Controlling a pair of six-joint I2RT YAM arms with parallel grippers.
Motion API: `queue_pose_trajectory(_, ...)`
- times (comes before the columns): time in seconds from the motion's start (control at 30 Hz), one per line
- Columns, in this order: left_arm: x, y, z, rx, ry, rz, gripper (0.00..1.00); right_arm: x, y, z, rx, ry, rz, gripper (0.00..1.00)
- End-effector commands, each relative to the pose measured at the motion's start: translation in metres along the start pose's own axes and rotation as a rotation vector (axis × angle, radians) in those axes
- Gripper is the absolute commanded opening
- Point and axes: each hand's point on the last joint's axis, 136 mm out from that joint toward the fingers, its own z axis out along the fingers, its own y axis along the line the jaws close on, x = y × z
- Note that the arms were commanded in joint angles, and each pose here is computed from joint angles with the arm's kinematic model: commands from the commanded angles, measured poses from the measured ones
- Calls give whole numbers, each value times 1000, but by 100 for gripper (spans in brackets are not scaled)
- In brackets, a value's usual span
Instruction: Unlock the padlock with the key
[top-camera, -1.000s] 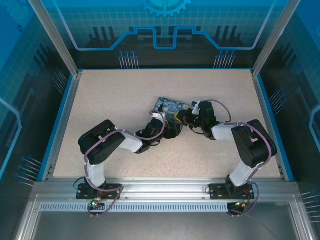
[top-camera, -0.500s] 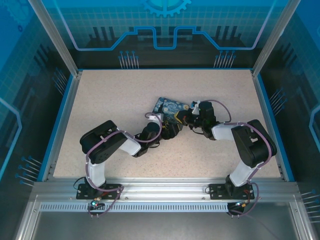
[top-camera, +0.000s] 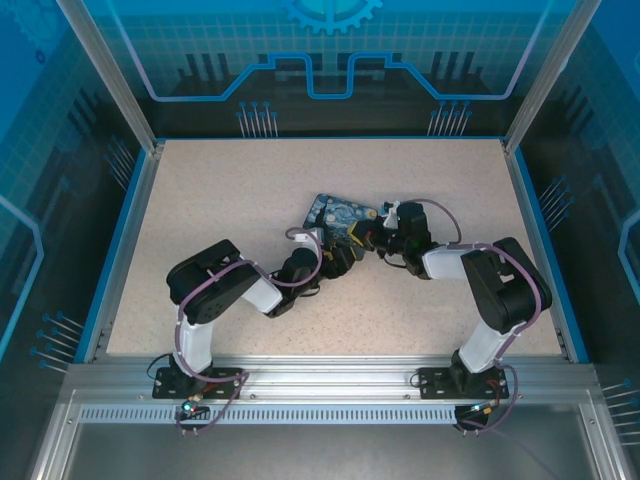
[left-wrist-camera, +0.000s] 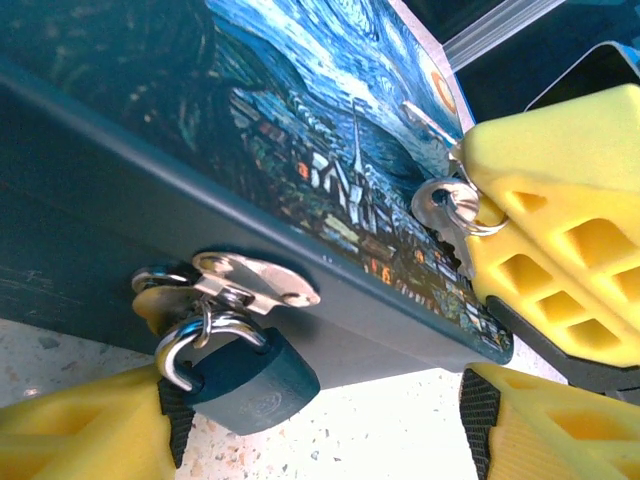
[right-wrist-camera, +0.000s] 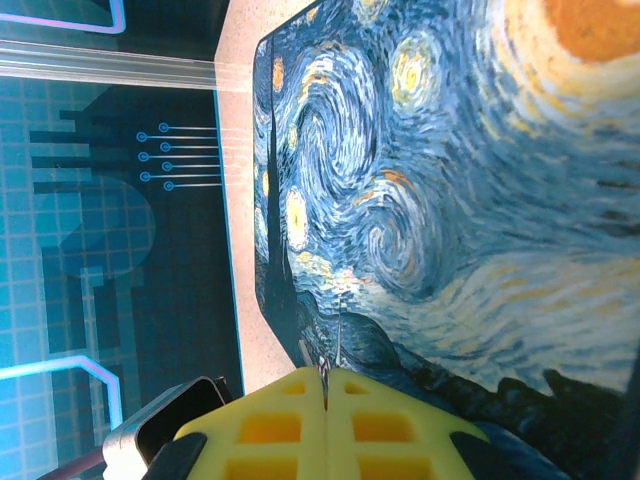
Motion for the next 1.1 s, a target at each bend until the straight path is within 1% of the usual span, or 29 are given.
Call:
queue_pose_trajectory(0.0,-4,-7,-5,39,-42,-22,70,7,-33,5,94,26,61,0)
queue_pose_trajectory(0.23,-6,-7,-12,45,-77,-39,69,9,-36,5,99,29,67,0)
queue_pose_trajectory(0.43,-4,-7,-14,49,-80,-44,69,10,-38,6,100,30,69,0)
queue_pose_trajectory(0.6,-2,-1,-9,17,-74,-36,70,10,-37,6,98,32,70,0)
queue_pose_trajectory(0.83,1,16,-5,-67,-72,-26,70,10,-36,5,95,31,69,0)
queue_pose_trajectory(0.93,1,21,-3,-94,-74,-20,66,10,-35,5,96,31,68,0)
queue_pose_trajectory(1.07,-1,28,-4,-130,-92,-18,60,10,-36,6,97,31,70,0)
